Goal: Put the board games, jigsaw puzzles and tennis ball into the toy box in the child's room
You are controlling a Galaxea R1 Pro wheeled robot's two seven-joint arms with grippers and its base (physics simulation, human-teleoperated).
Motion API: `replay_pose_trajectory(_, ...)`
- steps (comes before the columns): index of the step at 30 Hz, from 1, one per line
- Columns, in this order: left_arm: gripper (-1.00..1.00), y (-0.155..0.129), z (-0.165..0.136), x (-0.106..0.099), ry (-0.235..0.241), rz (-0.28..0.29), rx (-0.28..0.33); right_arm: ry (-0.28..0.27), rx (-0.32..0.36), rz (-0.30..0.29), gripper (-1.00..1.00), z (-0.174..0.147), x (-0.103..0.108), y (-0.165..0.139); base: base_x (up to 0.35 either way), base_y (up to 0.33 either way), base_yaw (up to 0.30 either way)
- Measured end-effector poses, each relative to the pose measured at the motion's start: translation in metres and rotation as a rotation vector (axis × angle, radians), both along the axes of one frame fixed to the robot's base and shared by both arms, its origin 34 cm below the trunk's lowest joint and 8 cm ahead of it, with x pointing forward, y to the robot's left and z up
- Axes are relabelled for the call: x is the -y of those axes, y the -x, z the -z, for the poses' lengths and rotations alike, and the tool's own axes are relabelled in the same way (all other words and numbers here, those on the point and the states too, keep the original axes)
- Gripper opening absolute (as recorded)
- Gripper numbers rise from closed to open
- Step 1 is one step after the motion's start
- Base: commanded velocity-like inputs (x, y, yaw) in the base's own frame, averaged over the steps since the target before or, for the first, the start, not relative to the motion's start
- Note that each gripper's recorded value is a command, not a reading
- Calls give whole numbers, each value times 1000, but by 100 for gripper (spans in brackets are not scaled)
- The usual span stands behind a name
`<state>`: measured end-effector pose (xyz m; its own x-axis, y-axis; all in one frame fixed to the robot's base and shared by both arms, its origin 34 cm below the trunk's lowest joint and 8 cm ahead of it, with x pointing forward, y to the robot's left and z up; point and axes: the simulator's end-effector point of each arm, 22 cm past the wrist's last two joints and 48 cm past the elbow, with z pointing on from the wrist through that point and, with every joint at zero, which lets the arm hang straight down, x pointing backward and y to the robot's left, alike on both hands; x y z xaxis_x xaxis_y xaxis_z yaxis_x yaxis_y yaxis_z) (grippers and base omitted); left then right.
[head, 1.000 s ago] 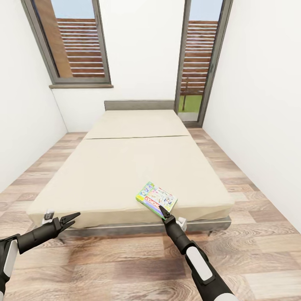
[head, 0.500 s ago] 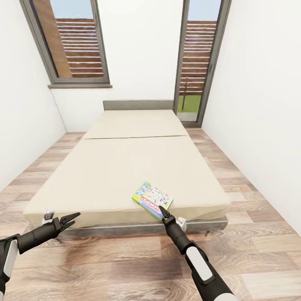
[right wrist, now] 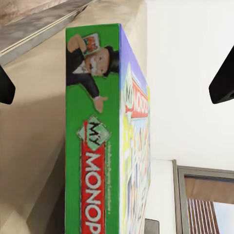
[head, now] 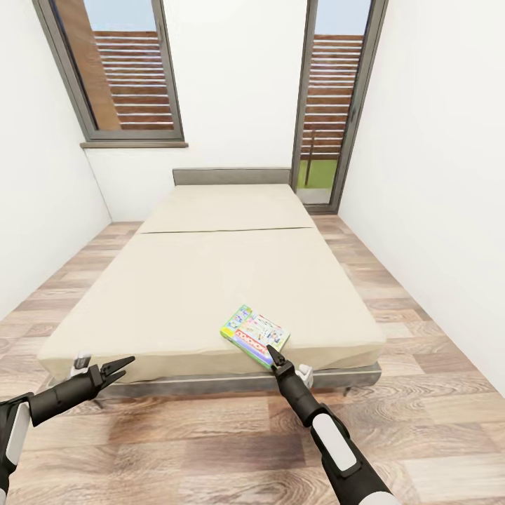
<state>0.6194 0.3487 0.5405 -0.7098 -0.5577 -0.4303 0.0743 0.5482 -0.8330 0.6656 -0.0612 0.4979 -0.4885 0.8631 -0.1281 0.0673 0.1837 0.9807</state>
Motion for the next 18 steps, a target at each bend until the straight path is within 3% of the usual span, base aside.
replay_pose_trajectory(2,100,0,0,0,0,0,0,0,0,0,100,0,0,0,0,0,0)
replay_pose_trajectory(3,100,0,0,0,0,-1,0,0,0,0,-100,0,0,0,0,0,0)
replay_pose_trajectory(18,100,0,0,0,0,-1,0,2,1,0,-100,0,1,0,0,0,0)
